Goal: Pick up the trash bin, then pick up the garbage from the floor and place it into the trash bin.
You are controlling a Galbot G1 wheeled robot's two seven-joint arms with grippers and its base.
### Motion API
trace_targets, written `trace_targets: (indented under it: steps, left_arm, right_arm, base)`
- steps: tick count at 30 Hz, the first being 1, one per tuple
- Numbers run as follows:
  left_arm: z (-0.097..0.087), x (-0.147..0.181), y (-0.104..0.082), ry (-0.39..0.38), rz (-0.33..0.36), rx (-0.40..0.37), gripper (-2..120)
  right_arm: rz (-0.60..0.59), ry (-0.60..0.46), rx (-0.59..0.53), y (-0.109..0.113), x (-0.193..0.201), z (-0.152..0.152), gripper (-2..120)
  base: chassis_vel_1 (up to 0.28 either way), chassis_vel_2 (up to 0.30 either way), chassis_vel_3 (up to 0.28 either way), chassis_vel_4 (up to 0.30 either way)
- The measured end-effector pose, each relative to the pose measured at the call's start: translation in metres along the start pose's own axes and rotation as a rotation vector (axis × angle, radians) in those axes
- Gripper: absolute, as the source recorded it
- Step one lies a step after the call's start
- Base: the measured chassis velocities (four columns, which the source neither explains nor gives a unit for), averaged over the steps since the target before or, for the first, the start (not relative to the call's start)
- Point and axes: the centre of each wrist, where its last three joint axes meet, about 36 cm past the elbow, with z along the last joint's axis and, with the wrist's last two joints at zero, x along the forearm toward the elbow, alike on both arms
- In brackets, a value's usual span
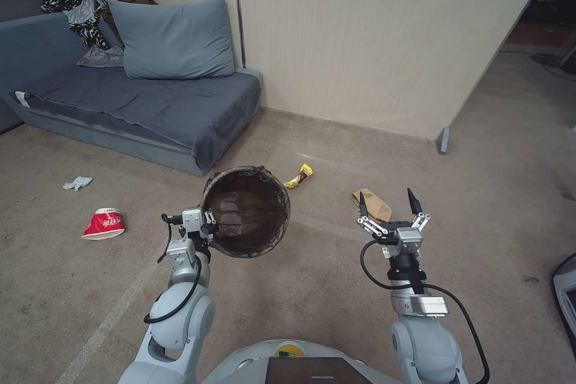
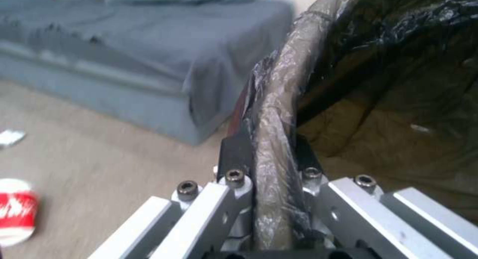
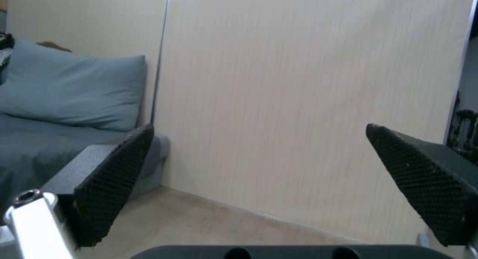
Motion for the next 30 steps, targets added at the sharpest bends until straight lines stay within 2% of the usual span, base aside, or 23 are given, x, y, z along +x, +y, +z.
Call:
trace_targets:
  steps: [6,25,30]
  left_arm:
    - [-0.0030,0.0038,-0.0010,-0.030,0.005,-0.020,3]
    - [-0.0032,0.0057,-0.0031,-0.030,0.009,-0.015,3]
    - [-0.0022,0.0054,-0.0035,-0.028,0.008,-0.014,3]
  right_arm:
    - [0.008,0.004,-0.014,0.0005,0.0012,0.0004,100]
    - [0.017,0.013,-0.031,-0.0003,0.0021,0.0014,100]
    - [0.020,0.014,-0.035,-0.0004,0.0024,0.0016,100]
  base:
    - [0.000,0.000,0.000,0.000]
    - [0.000,0.000,0.000,0.000]
    - [-0.082,0.080,0.067,-0.094]
